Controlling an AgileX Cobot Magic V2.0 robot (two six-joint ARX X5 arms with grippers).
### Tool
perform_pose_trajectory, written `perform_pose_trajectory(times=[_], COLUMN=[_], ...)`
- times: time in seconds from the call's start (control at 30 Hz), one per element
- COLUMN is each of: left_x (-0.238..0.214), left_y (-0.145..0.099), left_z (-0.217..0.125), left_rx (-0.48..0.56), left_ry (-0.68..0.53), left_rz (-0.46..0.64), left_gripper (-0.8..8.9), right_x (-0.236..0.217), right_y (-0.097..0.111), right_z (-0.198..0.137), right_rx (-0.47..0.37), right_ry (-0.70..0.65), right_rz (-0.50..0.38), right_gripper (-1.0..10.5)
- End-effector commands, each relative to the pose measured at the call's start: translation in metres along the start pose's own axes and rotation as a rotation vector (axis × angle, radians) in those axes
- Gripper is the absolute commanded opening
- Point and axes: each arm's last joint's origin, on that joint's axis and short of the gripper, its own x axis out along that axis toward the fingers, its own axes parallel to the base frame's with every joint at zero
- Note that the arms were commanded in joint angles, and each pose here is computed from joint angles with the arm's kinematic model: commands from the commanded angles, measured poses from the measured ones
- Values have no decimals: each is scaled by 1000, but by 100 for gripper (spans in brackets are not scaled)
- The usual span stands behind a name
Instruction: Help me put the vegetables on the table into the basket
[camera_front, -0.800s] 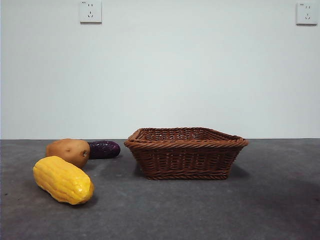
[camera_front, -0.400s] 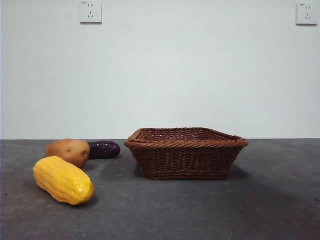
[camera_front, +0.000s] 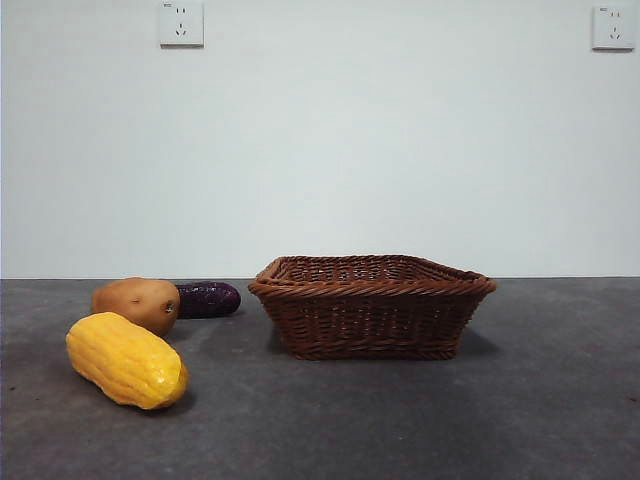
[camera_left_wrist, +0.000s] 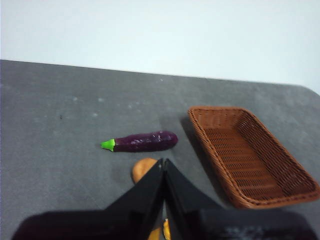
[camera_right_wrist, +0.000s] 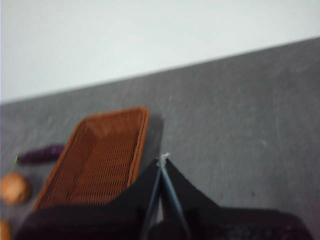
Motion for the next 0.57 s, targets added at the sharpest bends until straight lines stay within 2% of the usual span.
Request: perform_pose_trajectory(times=[0.03, 0.3, 0.37, 0.57], left_x=[-4, -8, -7, 2], left_y=[-5, -19, -21, -21], left_z=[18, 55, 59, 59], left_rx=[47, 103, 112, 91], left_ry=[30, 156, 176, 258], left_rz=[-22, -173, -210, -225], left_gripper=[-6, -6, -6, 3], right_x=[-2, 0, 2, 2], right_y=[4, 10, 10, 10], right_z=[13, 27, 28, 29], right_rx=[-68, -100, -93, -92], right_ry=[76, 282, 298, 300], right_rz=[26, 162, 181, 188], right_gripper=[-9, -9, -9, 2])
